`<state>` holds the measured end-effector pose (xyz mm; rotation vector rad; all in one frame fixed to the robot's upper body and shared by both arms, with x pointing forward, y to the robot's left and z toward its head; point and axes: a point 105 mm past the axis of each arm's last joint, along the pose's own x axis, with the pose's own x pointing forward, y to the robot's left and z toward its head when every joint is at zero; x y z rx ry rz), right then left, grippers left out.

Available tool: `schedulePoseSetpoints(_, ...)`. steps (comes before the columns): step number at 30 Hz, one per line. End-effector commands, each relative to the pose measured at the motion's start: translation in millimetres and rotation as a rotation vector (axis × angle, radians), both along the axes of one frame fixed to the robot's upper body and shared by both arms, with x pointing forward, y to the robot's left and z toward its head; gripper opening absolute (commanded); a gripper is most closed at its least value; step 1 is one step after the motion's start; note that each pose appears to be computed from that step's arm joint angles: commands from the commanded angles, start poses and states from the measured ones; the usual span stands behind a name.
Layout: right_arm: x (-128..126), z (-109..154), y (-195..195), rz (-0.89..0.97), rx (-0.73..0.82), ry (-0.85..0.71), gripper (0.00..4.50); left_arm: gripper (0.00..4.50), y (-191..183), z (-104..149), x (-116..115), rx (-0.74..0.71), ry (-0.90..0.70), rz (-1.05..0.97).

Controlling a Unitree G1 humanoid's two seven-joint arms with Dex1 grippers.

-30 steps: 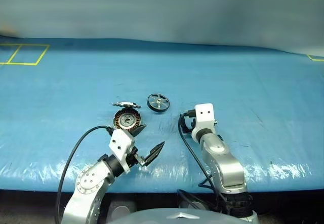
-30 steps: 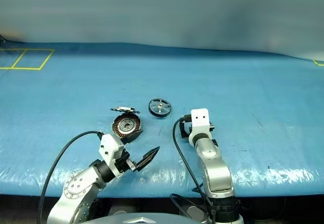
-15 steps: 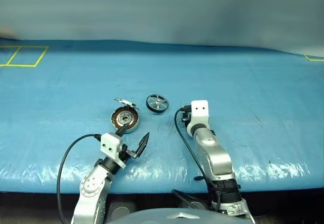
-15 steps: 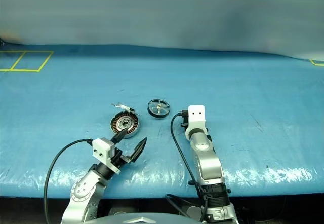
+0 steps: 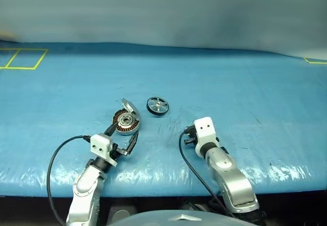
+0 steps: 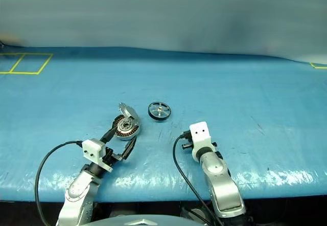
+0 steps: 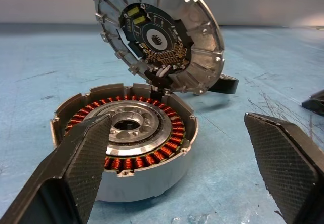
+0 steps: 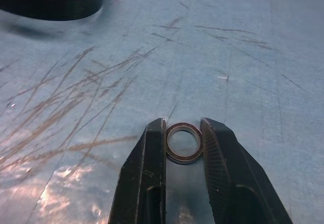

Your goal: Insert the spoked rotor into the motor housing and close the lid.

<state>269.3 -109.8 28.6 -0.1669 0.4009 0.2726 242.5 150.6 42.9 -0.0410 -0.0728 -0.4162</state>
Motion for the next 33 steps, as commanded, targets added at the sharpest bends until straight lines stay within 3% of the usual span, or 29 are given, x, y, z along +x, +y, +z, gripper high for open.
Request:
schedulePoseSetpoints(1, -7, 8, 21, 0.150, 0.047, 0.005, 0.65, 4.50, 16, 9, 6, -0.005, -0.058, 0.027)
schedulePoseSetpoints(5, -17, 27, 44, 0.352, 0.105, -0.017, 0.65, 4.50, 37, 38, -39, 0.026, -0.094, 0.059)
schedulePoseSetpoints(10, -22, 44, 60, 0.479, 0.132, -0.046, 0.65, 4.50, 61, 38, -43, 0.041, -0.032, 0.079)
schedulePoseSetpoints(19, -32, 52, 77, 0.573, 0.169, -0.056, 0.65, 4.50, 92, 43, -12, 0.054, -0.025, 0.276)
schedulePoseSetpoints(33, -40, 66, 89, 0.643, 0.231, -0.089, 0.65, 4.50, 93, 13, 40, 0.086, 0.070, 0.414)
